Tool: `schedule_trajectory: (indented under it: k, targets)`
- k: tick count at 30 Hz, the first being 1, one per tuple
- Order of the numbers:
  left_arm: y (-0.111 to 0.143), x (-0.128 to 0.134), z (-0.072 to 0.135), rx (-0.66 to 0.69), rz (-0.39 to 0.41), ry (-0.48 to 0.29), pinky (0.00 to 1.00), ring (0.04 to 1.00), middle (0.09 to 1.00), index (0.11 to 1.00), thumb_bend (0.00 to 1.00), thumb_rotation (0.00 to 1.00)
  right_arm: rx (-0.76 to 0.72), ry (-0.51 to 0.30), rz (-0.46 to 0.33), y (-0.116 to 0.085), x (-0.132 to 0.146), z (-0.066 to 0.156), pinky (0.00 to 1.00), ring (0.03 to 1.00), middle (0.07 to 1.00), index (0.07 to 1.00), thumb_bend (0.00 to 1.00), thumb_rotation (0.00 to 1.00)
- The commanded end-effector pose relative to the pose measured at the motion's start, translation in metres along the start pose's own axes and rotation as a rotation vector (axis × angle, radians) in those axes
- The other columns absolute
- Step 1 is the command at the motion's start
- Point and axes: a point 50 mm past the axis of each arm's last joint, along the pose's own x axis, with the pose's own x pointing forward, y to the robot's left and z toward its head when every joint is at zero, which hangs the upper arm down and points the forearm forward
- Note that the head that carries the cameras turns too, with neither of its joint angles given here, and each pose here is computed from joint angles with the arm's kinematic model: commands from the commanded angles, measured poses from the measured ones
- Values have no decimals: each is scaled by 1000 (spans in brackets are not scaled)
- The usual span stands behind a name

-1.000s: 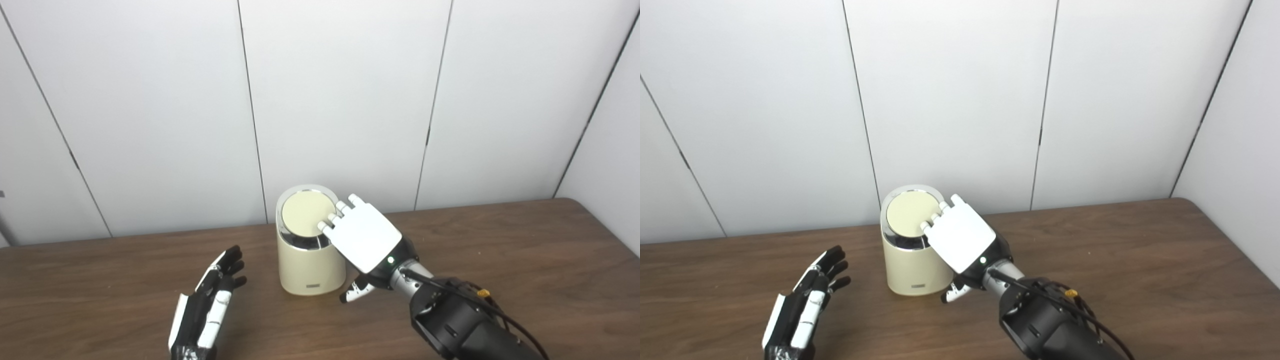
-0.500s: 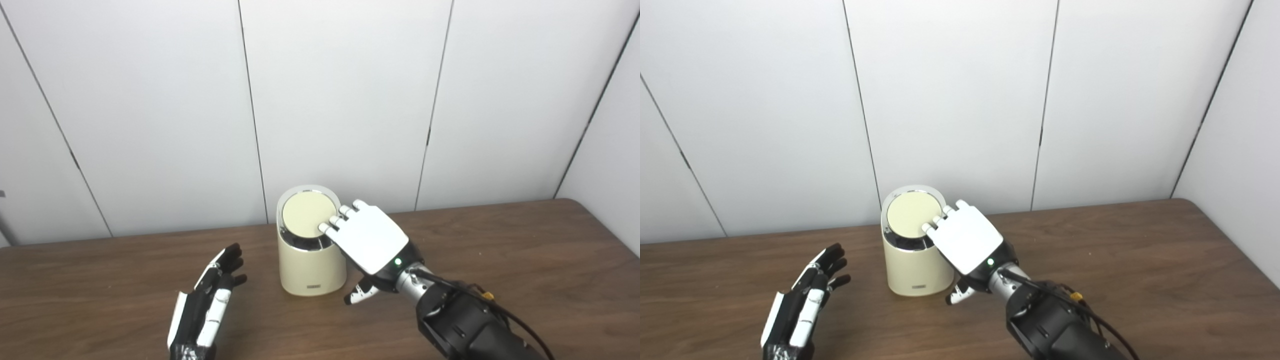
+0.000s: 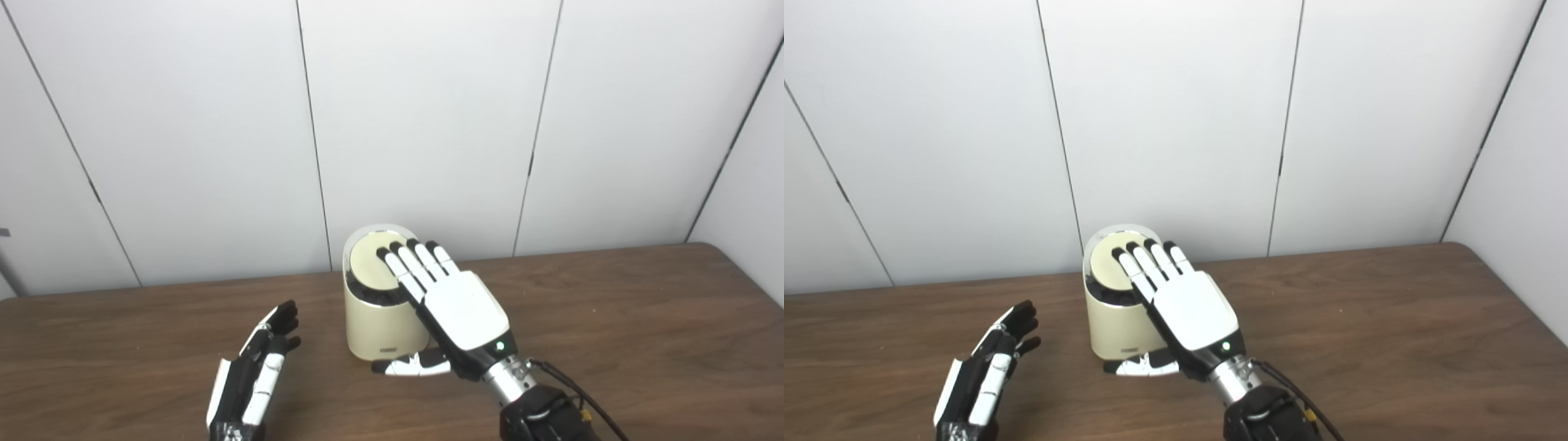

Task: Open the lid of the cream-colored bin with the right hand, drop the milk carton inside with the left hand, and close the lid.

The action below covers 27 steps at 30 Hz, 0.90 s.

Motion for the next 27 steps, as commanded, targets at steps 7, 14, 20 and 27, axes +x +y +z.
schedule_trajectory:
  k: [7, 14, 20, 27]
  targets:
    - [1, 6, 10, -3, 2, -59, 822, 883, 893, 900, 628, 784, 257, 133, -218, -12, -27, -34, 1000, 1000, 1000, 1000, 601, 779]
    - [6, 3, 11, -2, 52, -91, 810, 863, 869, 873, 539, 797, 578, 193, -289, 26, -81, -48, 901, 981, 997, 992, 416, 913]
    - [15, -6, 15, -2, 134, -157, 747, 806, 816, 814, 249, 784, 825, 372, -243, 36, -108, -23, 816, 900, 923, 903, 213, 909]
    - [32, -24, 22, -18, 197, -163, 740, 792, 801, 799, 200, 717, 890, 457, -217, 40, -127, -10, 776, 873, 876, 861, 147, 828]
